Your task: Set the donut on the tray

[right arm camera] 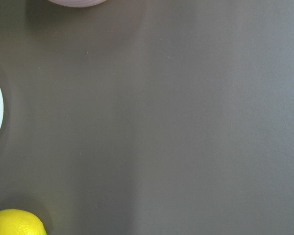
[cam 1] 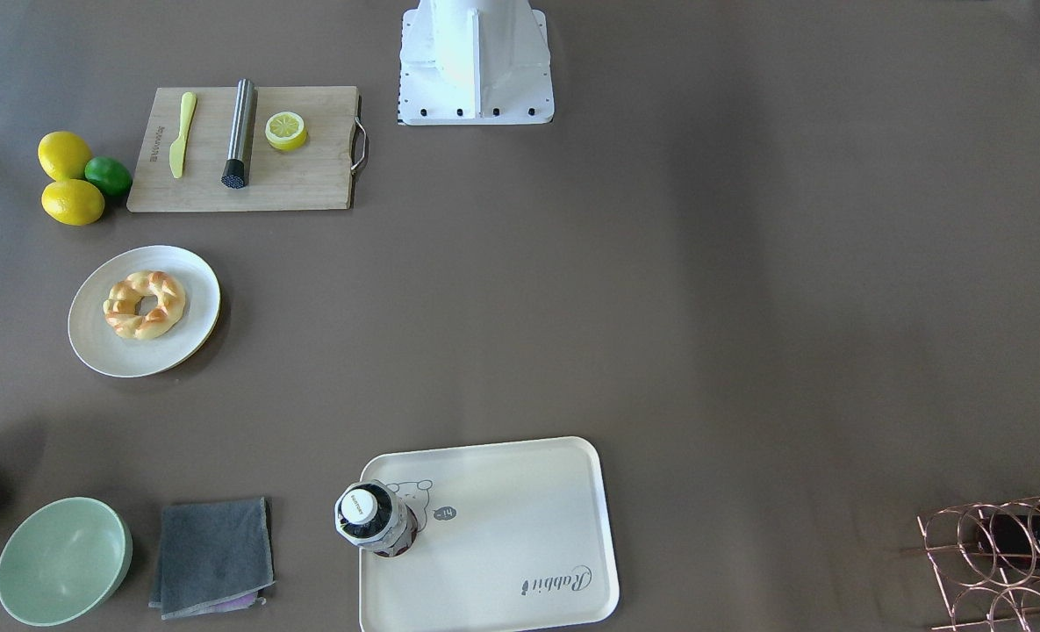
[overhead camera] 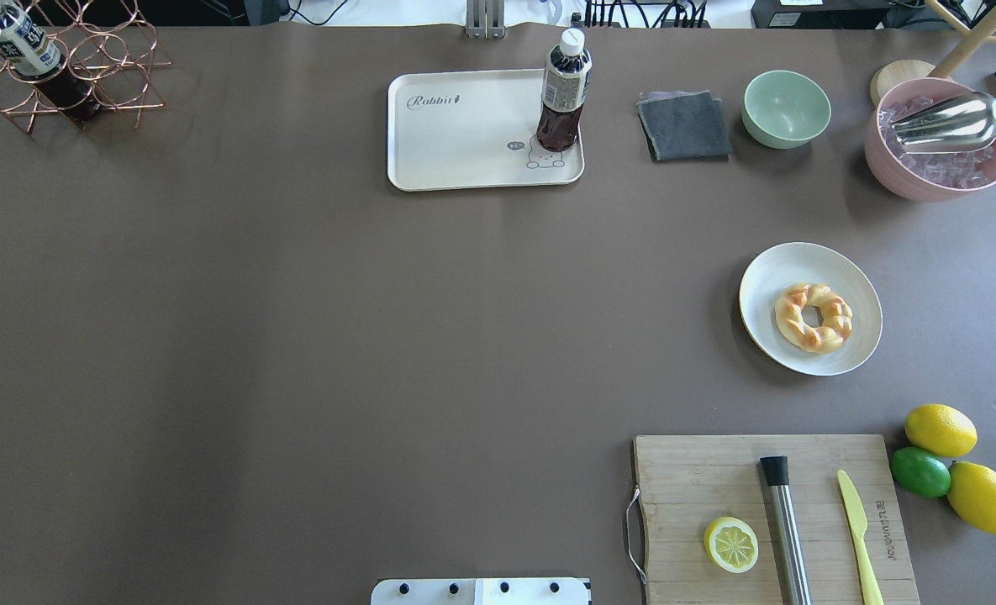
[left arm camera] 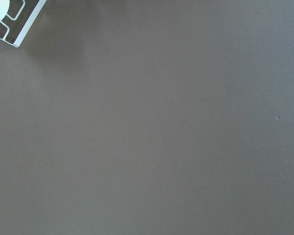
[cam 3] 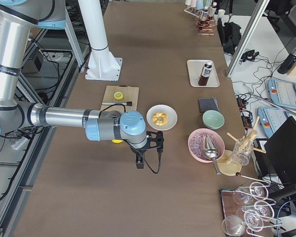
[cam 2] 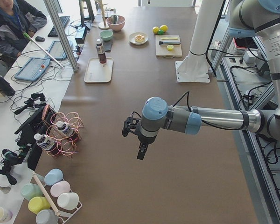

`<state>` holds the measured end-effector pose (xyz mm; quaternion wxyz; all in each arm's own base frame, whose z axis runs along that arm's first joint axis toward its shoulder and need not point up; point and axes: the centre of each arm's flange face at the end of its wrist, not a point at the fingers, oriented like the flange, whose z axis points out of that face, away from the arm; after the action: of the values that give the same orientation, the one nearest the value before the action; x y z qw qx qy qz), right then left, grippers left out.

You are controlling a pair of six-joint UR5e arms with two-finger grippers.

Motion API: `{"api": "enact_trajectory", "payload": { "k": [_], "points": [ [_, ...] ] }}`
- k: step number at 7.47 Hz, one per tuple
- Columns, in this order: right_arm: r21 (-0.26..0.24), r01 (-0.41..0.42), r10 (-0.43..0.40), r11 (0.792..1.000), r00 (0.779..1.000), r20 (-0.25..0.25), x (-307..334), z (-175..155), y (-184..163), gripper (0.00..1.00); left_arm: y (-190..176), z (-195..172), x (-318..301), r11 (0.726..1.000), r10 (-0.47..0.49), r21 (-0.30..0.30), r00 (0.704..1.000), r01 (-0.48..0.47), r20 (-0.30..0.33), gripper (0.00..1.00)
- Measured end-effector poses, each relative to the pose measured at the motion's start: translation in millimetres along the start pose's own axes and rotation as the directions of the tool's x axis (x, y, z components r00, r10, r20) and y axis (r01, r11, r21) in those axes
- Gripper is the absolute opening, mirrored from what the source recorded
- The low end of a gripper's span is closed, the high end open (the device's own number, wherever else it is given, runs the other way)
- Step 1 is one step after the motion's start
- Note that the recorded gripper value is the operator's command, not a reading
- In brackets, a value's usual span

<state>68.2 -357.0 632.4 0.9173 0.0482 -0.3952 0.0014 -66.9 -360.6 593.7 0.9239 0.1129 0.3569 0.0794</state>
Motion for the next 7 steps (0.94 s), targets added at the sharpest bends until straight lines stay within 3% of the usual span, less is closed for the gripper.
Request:
{"api": "enact_trajectory", "payload": {
  "k": [7],
  "points": [
    [0.023,0.030,-0.030,0.999,1.000,-0.003,-3,-3,-1,1.00,14,5,-4,1.000,-0.009,-0.006,1.000,0.009,0.001,0.97]
  ]
}}
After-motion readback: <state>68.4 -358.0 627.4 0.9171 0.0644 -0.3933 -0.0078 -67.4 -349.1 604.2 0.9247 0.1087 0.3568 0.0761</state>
